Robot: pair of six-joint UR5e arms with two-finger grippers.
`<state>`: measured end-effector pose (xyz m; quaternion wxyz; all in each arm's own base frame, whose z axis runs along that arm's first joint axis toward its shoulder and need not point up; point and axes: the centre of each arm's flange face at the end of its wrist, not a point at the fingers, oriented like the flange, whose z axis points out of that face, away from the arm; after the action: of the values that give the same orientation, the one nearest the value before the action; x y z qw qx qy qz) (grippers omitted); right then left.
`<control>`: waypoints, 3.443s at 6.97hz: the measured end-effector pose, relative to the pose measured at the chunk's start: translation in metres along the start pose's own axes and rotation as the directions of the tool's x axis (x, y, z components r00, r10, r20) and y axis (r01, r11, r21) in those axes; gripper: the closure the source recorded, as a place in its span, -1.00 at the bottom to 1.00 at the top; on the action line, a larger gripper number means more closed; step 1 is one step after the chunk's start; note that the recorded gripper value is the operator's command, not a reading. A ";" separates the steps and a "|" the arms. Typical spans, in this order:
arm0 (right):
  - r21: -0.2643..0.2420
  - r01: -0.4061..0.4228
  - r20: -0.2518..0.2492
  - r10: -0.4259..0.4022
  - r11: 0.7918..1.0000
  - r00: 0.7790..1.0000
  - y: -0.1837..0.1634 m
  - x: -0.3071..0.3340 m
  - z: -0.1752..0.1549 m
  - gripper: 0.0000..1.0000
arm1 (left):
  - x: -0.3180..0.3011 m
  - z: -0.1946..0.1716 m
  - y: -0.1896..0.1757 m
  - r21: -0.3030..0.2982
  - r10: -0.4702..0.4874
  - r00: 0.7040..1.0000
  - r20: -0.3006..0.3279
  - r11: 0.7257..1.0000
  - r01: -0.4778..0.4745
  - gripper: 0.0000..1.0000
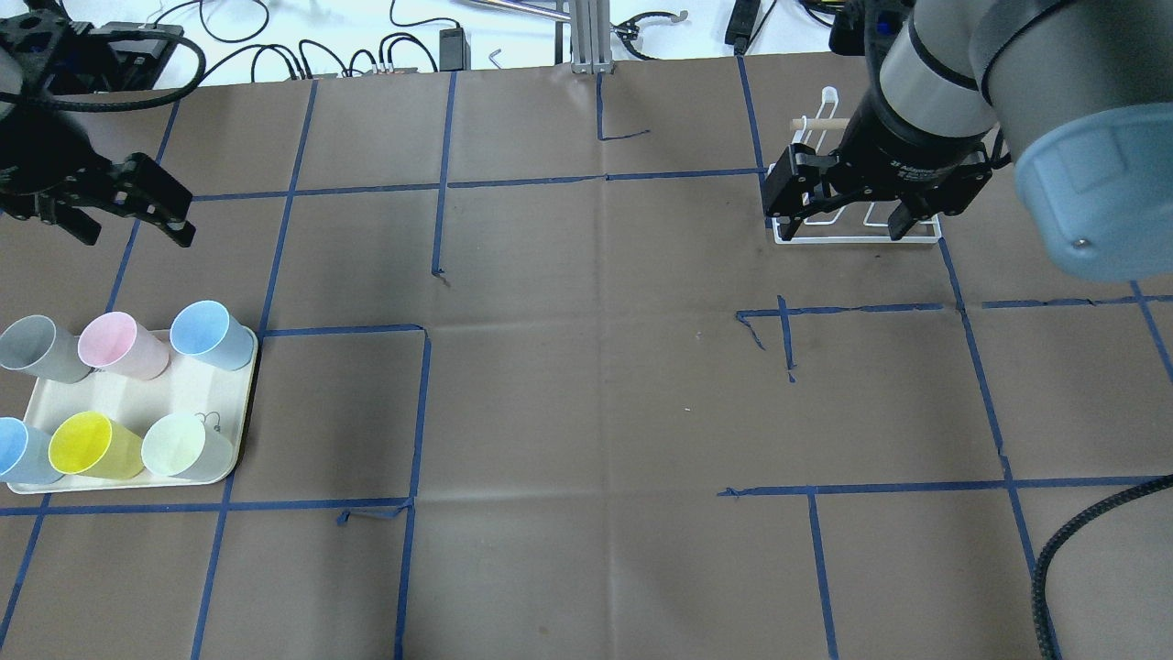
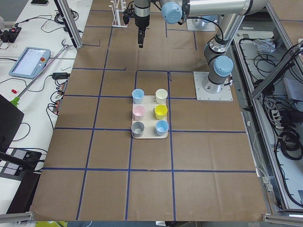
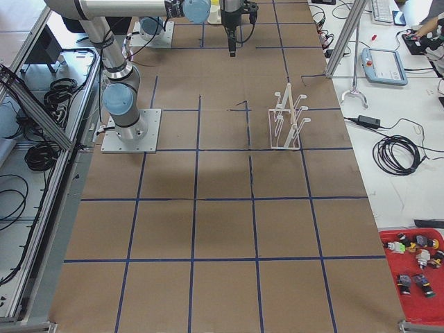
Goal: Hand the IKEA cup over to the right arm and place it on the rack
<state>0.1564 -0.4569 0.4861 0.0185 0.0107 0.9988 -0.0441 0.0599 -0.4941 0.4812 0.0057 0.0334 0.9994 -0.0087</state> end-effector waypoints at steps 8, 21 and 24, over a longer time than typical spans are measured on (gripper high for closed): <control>-0.004 -0.003 -0.001 0.003 1.000 1.000 -0.001 0.001 0.002 -1.00 | -0.038 0.145 0.014 0.027 -0.043 0.999 0.007 0.999 0.043 -0.99; 0.273 -0.252 0.177 0.209 0.928 0.962 0.001 -0.010 0.057 -1.00 | -0.046 0.243 -0.009 0.064 -0.046 0.999 0.006 0.997 0.046 1.00; 0.380 -0.456 0.479 0.250 0.804 0.841 0.025 -0.024 0.080 -1.00 | -0.053 0.193 -0.026 0.081 -0.035 0.999 0.009 0.996 0.034 1.00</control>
<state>0.1835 -0.4395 0.4050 0.2303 0.1958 0.9089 -0.2871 0.1128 -0.5272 0.2898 0.0094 0.0162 0.9986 -0.0493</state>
